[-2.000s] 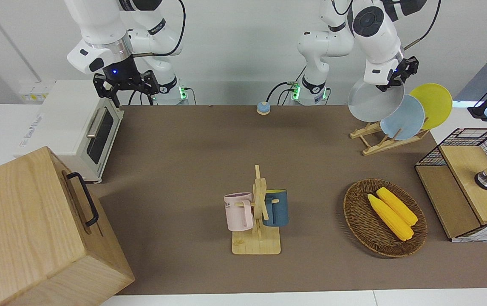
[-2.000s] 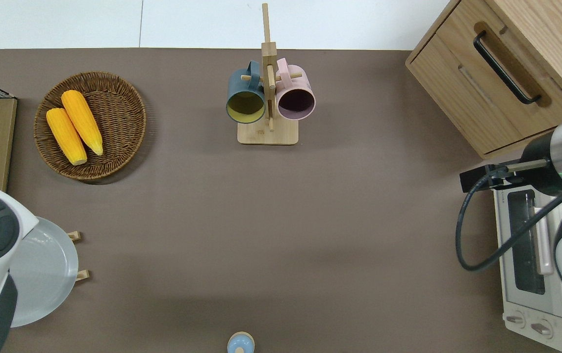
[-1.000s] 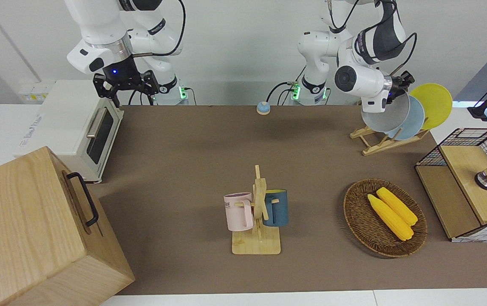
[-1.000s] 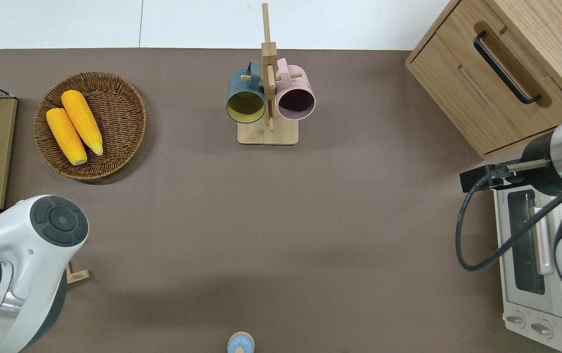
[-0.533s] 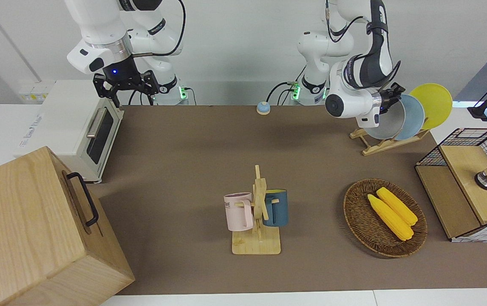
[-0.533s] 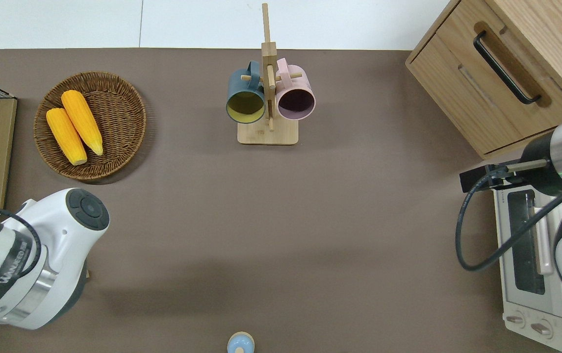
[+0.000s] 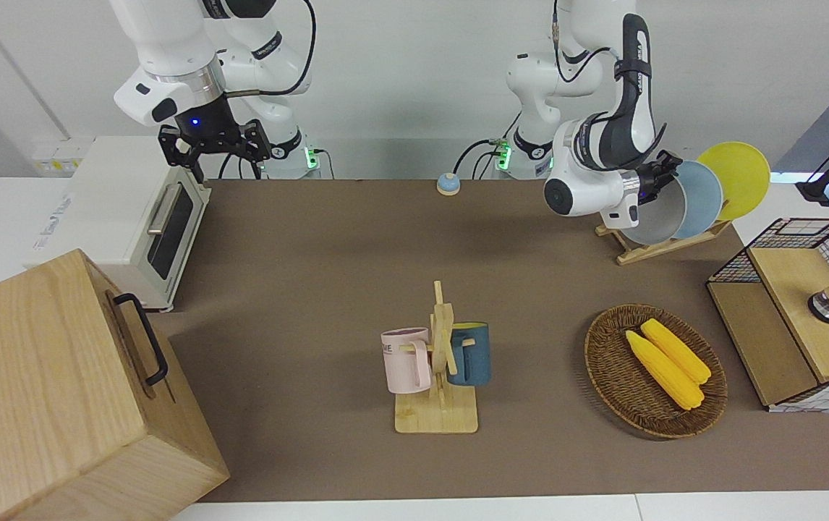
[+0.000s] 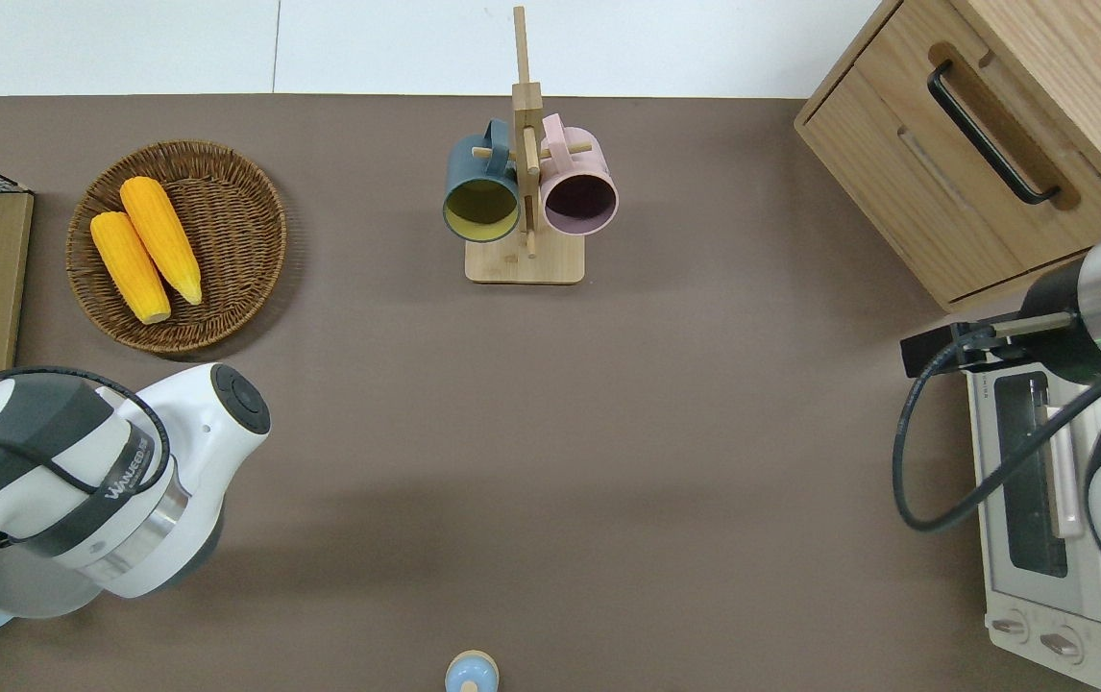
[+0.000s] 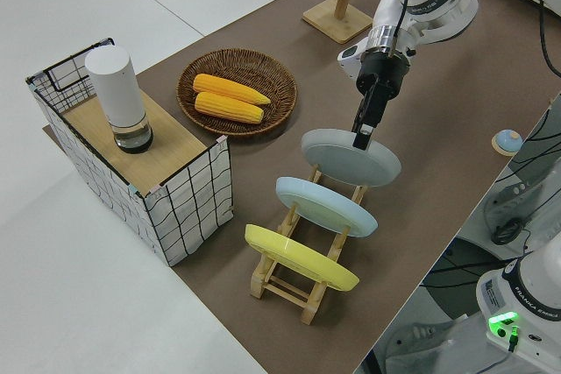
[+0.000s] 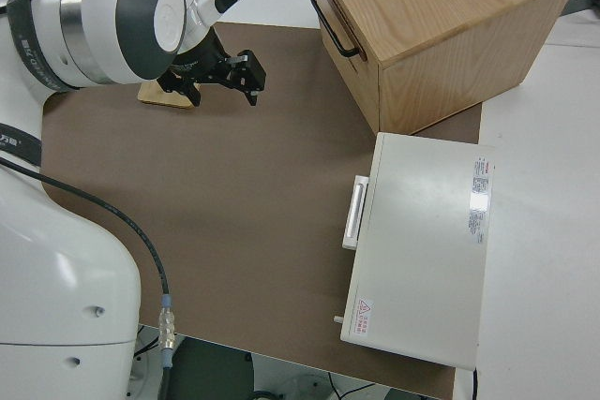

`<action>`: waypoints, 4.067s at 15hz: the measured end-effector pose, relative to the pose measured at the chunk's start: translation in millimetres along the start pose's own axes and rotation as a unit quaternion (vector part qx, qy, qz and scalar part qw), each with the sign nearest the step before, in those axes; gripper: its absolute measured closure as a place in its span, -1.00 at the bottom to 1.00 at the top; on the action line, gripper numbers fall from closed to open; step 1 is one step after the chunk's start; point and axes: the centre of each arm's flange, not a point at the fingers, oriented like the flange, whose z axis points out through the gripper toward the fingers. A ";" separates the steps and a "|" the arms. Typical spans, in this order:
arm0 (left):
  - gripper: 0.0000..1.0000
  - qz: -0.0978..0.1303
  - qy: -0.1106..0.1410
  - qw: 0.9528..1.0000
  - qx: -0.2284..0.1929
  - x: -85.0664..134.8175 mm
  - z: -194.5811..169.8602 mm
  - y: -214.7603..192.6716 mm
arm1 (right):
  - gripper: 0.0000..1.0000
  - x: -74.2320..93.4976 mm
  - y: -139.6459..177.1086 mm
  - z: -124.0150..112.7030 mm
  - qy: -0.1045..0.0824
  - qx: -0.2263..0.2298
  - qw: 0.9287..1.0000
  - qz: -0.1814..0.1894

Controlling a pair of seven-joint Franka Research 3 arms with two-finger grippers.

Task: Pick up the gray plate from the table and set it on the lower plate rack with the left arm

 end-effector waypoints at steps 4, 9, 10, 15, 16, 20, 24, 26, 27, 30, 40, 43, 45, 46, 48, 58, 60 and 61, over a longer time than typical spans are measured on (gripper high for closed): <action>0.88 -0.002 0.003 1.000 0.011 -1.6 -1.5 17.4 | -0.97 0.0 0.0 0.0 0.000 0.000 1.000 0.000; 0.89 -0.002 0.003 1.000 0.014 -1.9 -1.4 23.0 | -0.97 0.0 0.0 0.0 0.000 0.000 1.000 0.000; 0.89 -0.001 0.003 1.000 0.014 -1.9 -1.1 24.5 | -0.97 0.0 0.0 0.0 0.000 0.000 1.000 0.000; 0.90 0.002 0.001 1.000 0.020 -2.3 0.8 36.0 | -0.97 0.0 0.0 0.0 0.000 0.000 1.000 0.000; 0.91 0.002 0.001 1.000 0.021 -2.3 1.0 37.2 | -0.97 0.0 0.0 0.0 0.000 0.000 1.000 0.000; 0.54 0.003 0.002 1.000 0.022 -2.3 0.3 38.6 | -0.97 0.0 0.0 0.0 0.000 0.000 1.000 0.000; -0.25 0.003 0.004 1.000 0.021 -2.1 -1.4 38.3 | -0.97 0.0 0.0 0.0 0.000 0.000 1.000 0.000; -0.68 0.003 0.004 1.000 0.022 -2.1 -1.3 38.5 | -0.97 0.0 0.0 0.0 0.000 0.000 1.000 0.000; -0.90 0.004 0.004 1.000 0.021 -2.0 -1.4 38.4 | -0.97 0.0 0.0 0.0 0.000 0.000 1.000 0.000; -1.00 0.021 0.005 1.000 0.017 2.0 -5.0 34.2 | -0.97 0.0 0.0 0.0 0.000 0.000 1.000 0.000; -1.00 0.068 -0.001 0.992 -0.102 35.7 -90.6 -42.2 | -0.97 0.0 0.0 0.0 0.000 0.000 1.000 0.000; -1.00 0.072 -0.020 0.982 -0.175 36.4 -115.7 -62.4 | -0.97 0.0 0.0 0.0 0.000 0.000 1.000 0.000; -1.00 0.080 -0.039 0.968 -0.237 36.6 -132.7 -76.9 | -0.97 0.0 0.0 0.0 0.000 0.000 1.000 0.000; -1.00 0.084 -0.043 0.958 -0.270 37.3 -142.4 -85.7 | -0.97 0.0 0.0 0.0 0.000 0.000 1.000 0.000; -1.00 0.097 -0.044 0.936 -0.335 39.1 -161.4 -102.0 | -0.97 0.0 0.0 0.0 0.000 0.000 1.000 0.000; -1.00 0.137 -0.019 0.817 -0.560 74.0 -174.6 -169.4 | -0.97 0.0 0.0 0.0 0.000 0.000 1.000 0.000; -1.00 0.114 -0.004 0.791 -0.601 87.2 -158.3 -198.1 | -0.97 0.0 0.0 0.0 0.000 0.000 1.000 0.000; -1.00 0.104 0.004 0.784 -0.612 90.1 -147.5 -214.8 | -0.97 0.0 0.0 0.0 0.000 0.000 1.000 0.000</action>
